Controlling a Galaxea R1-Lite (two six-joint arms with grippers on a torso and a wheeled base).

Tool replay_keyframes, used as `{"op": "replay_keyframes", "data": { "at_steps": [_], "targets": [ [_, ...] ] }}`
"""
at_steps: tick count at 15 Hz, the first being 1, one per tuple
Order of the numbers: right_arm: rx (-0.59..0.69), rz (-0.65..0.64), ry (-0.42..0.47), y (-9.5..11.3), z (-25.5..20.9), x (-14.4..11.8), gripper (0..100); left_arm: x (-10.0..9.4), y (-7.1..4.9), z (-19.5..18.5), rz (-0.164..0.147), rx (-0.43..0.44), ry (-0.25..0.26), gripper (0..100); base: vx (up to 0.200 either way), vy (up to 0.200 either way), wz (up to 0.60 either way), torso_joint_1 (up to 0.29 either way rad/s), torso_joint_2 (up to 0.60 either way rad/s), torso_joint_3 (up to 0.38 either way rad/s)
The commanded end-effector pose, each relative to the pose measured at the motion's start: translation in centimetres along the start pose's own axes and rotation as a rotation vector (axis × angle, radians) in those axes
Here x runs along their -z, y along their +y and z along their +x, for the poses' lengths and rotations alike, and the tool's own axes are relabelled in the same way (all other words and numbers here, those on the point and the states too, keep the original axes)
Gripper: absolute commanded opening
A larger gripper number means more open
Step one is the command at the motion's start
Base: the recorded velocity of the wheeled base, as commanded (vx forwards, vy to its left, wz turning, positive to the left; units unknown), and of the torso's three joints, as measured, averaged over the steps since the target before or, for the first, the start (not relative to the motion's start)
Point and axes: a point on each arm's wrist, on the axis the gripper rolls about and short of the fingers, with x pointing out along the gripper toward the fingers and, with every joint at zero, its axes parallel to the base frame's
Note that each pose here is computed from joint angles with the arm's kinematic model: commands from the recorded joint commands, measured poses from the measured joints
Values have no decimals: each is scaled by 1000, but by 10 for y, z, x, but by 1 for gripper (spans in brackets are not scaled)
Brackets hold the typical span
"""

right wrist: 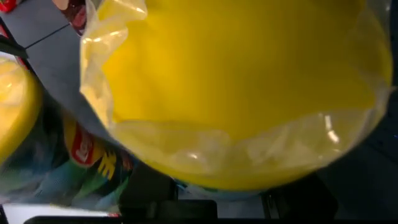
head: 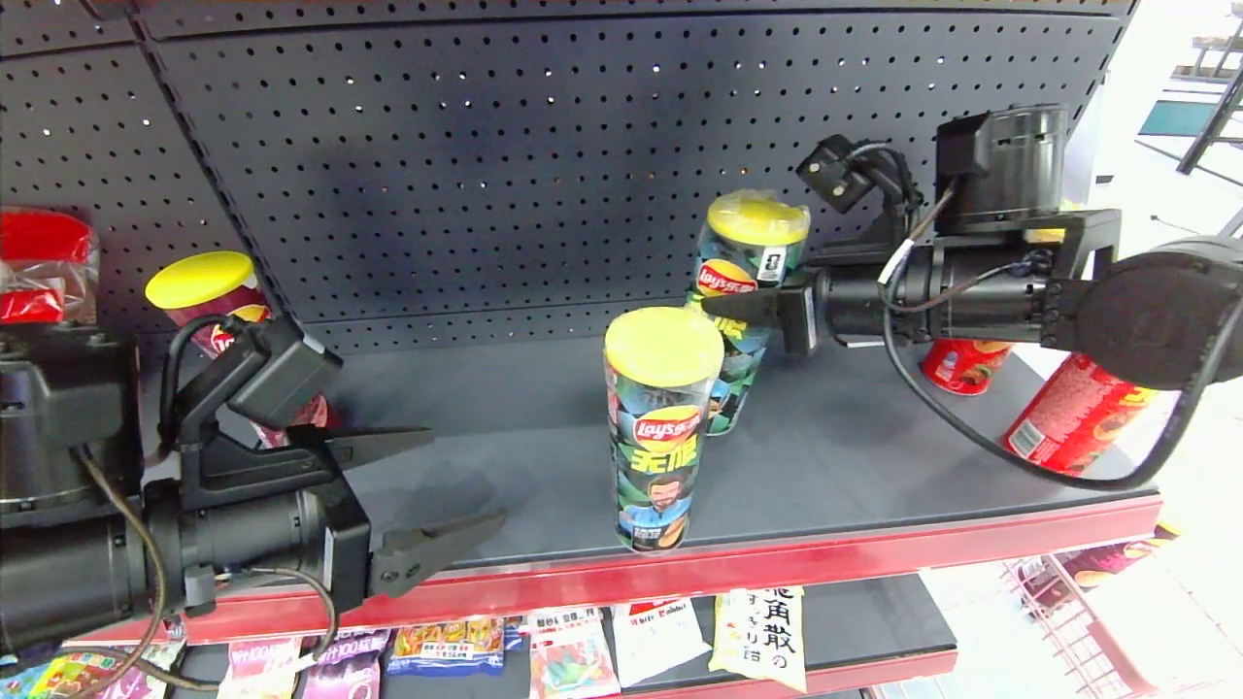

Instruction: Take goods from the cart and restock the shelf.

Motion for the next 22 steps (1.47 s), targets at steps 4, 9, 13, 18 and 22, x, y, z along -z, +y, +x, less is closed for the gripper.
{"op": "replay_keyframes", "data": {
  "at_steps": [4, 9, 13, 18, 22],
  "targets": [
    [-47, -4, 29, 4, 39, 9, 0, -2, -1, -15, -3, -30, -41, 100, 0, 0, 0, 0, 0, 0],
    [-62, -10, 22, 4, 54, 8, 0, -1, -2, -16, -2, -30, -42, 100, 0, 0, 0, 0, 0, 0],
    [-61, -9, 25, 4, 55, 9, 0, -1, -2, -16, -3, -28, -39, 100, 0, 0, 0, 0, 0, 0],
    [-64, -12, 29, 5, 54, 10, 100, -1, -2, -16, -3, -30, -39, 100, 0, 0, 0, 0, 0, 0],
    [-61, -12, 34, 9, 39, 10, 100, -1, -2, -15, -4, -30, -36, 100, 0, 0, 0, 0, 0, 0]
  ]
}}
